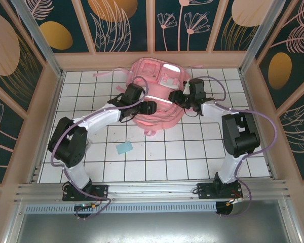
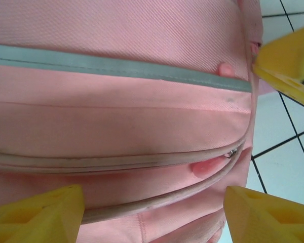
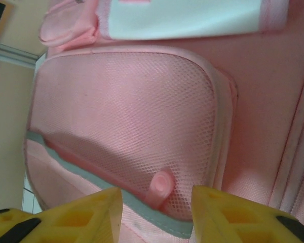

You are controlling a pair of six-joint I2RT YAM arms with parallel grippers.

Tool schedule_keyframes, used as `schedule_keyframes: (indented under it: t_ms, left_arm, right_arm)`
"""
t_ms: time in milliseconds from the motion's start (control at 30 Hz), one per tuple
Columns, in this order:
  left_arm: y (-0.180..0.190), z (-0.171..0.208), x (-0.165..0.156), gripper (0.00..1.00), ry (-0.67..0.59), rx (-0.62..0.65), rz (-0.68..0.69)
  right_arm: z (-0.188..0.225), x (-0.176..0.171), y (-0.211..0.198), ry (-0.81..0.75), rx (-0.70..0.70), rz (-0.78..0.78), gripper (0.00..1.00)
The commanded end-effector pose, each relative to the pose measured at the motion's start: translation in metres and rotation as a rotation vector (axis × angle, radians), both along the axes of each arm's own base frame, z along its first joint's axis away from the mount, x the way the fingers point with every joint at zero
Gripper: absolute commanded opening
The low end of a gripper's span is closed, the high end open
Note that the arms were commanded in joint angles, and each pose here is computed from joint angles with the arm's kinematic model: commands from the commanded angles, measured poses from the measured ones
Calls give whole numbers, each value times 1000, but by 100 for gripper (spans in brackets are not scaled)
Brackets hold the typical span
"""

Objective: Pack the student bag

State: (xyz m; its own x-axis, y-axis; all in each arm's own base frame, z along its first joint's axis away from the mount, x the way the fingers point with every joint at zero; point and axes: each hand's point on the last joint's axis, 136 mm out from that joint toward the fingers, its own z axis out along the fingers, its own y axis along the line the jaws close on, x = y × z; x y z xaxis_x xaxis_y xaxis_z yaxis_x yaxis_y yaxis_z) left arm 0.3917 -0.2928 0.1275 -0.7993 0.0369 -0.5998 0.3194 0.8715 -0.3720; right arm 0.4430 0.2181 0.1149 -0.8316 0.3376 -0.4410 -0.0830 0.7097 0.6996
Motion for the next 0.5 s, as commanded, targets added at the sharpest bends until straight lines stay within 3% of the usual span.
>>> schedule_keyframes:
  t_ms: [0,200,467]
  left_arm:
    - [-9,10,3,73,-42,19,-45]
    - [-10,3,3,73,-43,44,-61]
    - [-4,-21,7,73,-27,99,-44]
  right_arm:
    - [-12,7,-3,18,25,-75,40]
    - [-22,7,3,36,-36,-98,40]
    - [-13,2,-19,-12,-125,-185,44]
